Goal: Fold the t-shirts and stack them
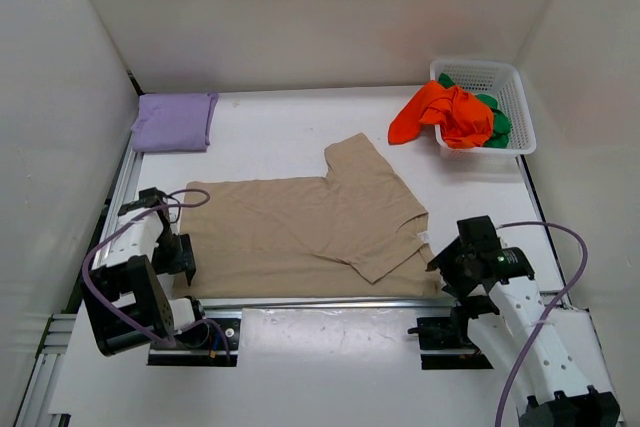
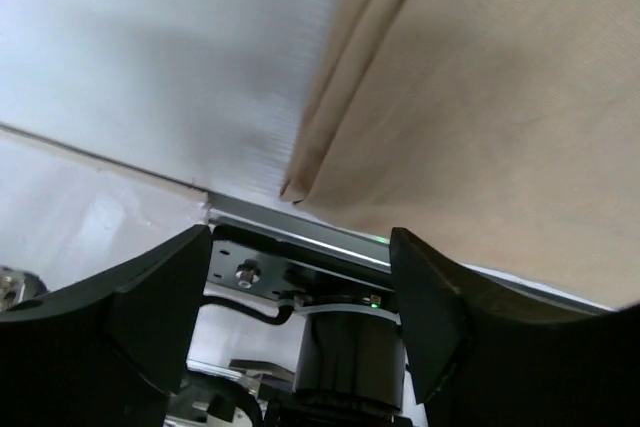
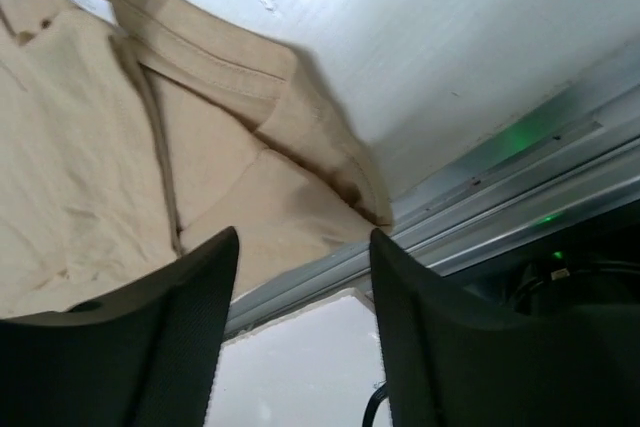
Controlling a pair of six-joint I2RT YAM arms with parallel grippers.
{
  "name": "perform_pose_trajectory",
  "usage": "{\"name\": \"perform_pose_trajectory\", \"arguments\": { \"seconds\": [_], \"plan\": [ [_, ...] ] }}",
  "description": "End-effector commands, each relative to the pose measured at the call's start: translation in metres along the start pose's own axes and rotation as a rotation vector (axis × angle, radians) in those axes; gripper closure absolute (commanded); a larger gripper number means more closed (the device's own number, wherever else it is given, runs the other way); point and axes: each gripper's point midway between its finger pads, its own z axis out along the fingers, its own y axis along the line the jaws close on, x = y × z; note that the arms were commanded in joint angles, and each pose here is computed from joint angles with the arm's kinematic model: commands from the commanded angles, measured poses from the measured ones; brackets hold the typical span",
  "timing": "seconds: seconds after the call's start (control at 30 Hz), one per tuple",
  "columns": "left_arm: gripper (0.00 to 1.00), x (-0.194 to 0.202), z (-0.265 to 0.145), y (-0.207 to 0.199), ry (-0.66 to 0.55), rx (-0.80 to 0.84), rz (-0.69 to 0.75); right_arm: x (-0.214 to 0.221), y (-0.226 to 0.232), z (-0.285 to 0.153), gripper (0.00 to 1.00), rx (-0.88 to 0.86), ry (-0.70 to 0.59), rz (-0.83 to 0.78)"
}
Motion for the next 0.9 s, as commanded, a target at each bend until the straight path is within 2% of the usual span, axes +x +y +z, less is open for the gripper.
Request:
{"name": "perform_pose_trajectory", "arguments": {
  "seconds": [0.0,0.03,0.1,0.13,0.2,0.23,0.27,0.3,0.33,0.4,0.43,0.47,0.5,0.53,0.57,0.6,0.63,0.67,0.7,0.8,0.87],
  "plan": [
    [0.17,-0.020,-0.017,0.018,-0.085,-0.076,-0.030,-0.011,0.020,-0.019,0.33,-0.035,-0.013,-0.041],
    [0.10,-0.032,-0.024,0.021,-0.130,-0.076,-0.050,-0.012,0.031,-0.020,0.31,-0.047,0.005,-0.079],
    [0.09,-0.070,-0.053,0.025,-0.268,-0.054,-0.089,-0.029,0.070,-0.040,0.29,-0.129,-0.034,-0.150],
    [0.07,-0.084,-0.061,0.020,-0.309,0.001,-0.101,-0.036,0.095,-0.046,0.27,-0.189,-0.059,-0.258],
    [0.04,-0.118,-0.089,0.017,-0.420,0.064,-0.116,-0.045,0.130,-0.040,0.24,-0.154,-0.023,-0.385],
    [0.03,-0.136,-0.098,0.009,-0.474,0.121,-0.108,-0.065,0.177,-0.068,0.21,-0.223,-0.095,-0.455],
    [0.03,-0.149,-0.098,0.005,-0.478,0.148,-0.102,-0.073,0.195,-0.045,0.20,-0.139,-0.057,-0.556],
    [0.03,-0.168,-0.112,0.004,-0.527,0.172,-0.099,-0.084,0.218,-0.045,0.18,-0.130,-0.074,-0.601],
    [0.03,-0.179,-0.116,0.003,-0.546,0.194,-0.102,-0.102,0.266,-0.040,0.16,-0.130,-0.099,-0.643],
    [0.03,-0.209,-0.120,-0.004,-0.576,0.262,-0.092,-0.124,0.308,-0.028,0.16,-0.129,-0.137,-0.708],
    [0.03,-0.219,-0.120,-0.007,-0.586,0.279,-0.087,-0.126,0.322,0.019,0.16,-0.067,-0.083,-0.728],
    [0.03,-0.227,-0.119,-0.009,-0.593,0.292,-0.083,-0.144,0.367,0.001,0.16,-0.152,-0.159,-0.715],
    [0.03,-0.238,-0.108,-0.010,-0.581,0.293,-0.083,-0.153,0.384,0.013,0.16,-0.175,-0.166,-0.704],
    [0.03,-0.249,-0.112,-0.008,-0.598,0.292,-0.083,-0.153,0.390,0.059,0.16,-0.144,-0.113,-0.673],
    [0.03,-0.254,-0.106,-0.002,-0.592,0.273,-0.097,-0.151,0.409,0.067,0.16,-0.205,-0.110,-0.644],
    [0.03,-0.259,-0.093,-0.004,-0.556,0.275,-0.097,-0.157,0.416,0.082,0.16,-0.225,-0.112,-0.597],
    [0.03,-0.268,-0.094,-0.001,-0.568,0.264,-0.100,-0.159,0.414,0.101,0.16,-0.221,-0.109,-0.548],
    [0.03,-0.271,-0.090,-0.001,-0.559,0.264,-0.100,-0.162,0.429,0.112,0.16,-0.275,-0.137,-0.465],
    [0.00,-0.276,-0.079,-0.003,-0.538,0.266,-0.099,-0.166,0.425,0.124,0.16,-0.251,-0.164,-0.425],
    [0.00,-0.285,-0.063,-0.009,-0.506,0.293,-0.092,-0.161,0.425,0.157,0.17,-0.198,-0.195,-0.397],
    [0.00,-0.287,-0.054,-0.018,-0.480,0.308,-0.077,-0.165,0.436,0.155,0.17,-0.192,-0.245,-0.401]
  ]
}}
